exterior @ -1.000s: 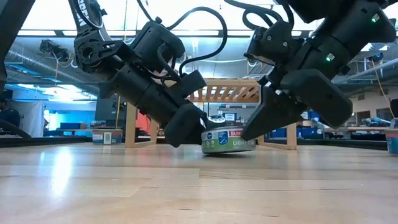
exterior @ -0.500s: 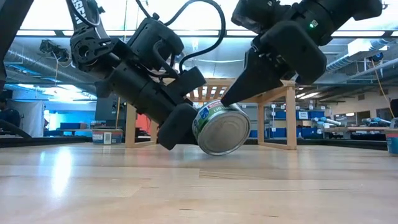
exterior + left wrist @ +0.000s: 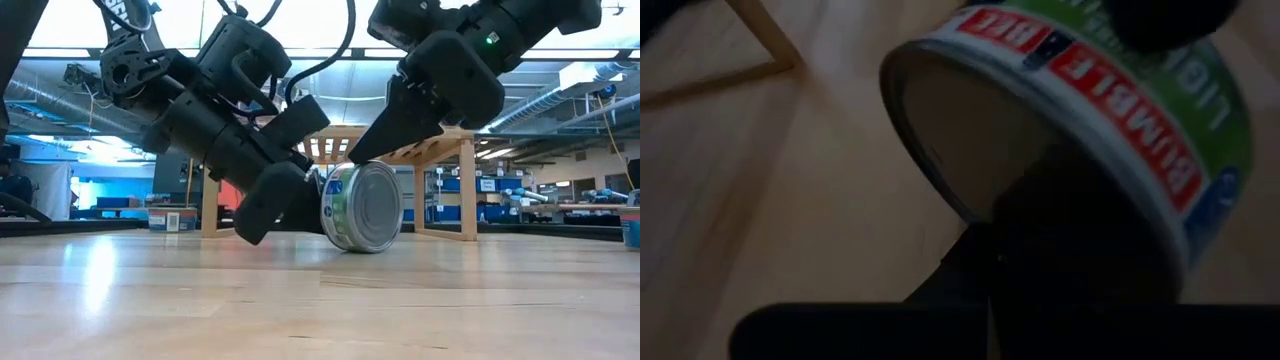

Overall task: Stack canned seafood by type on shelf
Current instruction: Stack the green tuna can on top of the other green tuna can on the shelf

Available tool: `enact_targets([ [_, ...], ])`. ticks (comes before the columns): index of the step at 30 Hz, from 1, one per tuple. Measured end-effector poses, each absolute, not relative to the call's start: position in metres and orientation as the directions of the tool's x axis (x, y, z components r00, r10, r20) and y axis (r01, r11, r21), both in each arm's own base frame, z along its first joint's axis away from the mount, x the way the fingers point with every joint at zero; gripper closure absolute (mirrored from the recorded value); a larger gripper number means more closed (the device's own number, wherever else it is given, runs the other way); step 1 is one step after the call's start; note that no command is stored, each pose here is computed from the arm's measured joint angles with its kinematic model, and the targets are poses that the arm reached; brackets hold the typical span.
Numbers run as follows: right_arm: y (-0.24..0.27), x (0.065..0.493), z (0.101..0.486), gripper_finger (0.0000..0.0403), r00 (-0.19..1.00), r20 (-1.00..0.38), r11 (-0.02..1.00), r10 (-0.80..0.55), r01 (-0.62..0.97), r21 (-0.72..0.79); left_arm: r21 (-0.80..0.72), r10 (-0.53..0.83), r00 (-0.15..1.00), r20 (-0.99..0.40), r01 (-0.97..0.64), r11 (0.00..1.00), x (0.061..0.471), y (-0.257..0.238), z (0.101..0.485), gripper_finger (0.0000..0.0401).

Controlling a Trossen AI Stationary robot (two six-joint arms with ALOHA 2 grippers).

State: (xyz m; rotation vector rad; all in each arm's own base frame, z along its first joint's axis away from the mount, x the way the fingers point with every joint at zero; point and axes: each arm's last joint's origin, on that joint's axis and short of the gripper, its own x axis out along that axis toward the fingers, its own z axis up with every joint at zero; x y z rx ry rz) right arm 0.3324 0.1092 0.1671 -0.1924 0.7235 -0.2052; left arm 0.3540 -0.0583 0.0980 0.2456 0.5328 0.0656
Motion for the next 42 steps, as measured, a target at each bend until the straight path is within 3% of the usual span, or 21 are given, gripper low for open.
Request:
enact_targets([
  [8,0.109,0.333,0.166,0.0394,0.727,-0.646,0.969,-0.232,0.116,-0.218,0.267,0.133,0.854,-0.504,0.007,0.964,0.353,-0.059,0.097,0.0398],
  [13,0.109,0.331,0.162,0.0393,0.709,-0.666,0.969,-0.230,0.104,-0.225,0.326,0.210,0.823,-0.527,-0.033,0.945,0.350,-0.057,0.094,0.0398],
  [32,0.110,0.332,0.164,0.0384,0.724,-0.655,0.972,-0.218,0.103,-0.211,0.345,0.262,0.804,-0.534,-0.076,0.936,0.342,-0.052,0.120,0.0398],
  [42,0.116,0.332,0.166,0.0376,0.743,-0.640,0.980,-0.194,0.123,-0.154,0.256,0.231,0.881,-0.413,-0.131,0.958,0.317,-0.048,0.105,0.0398],
])
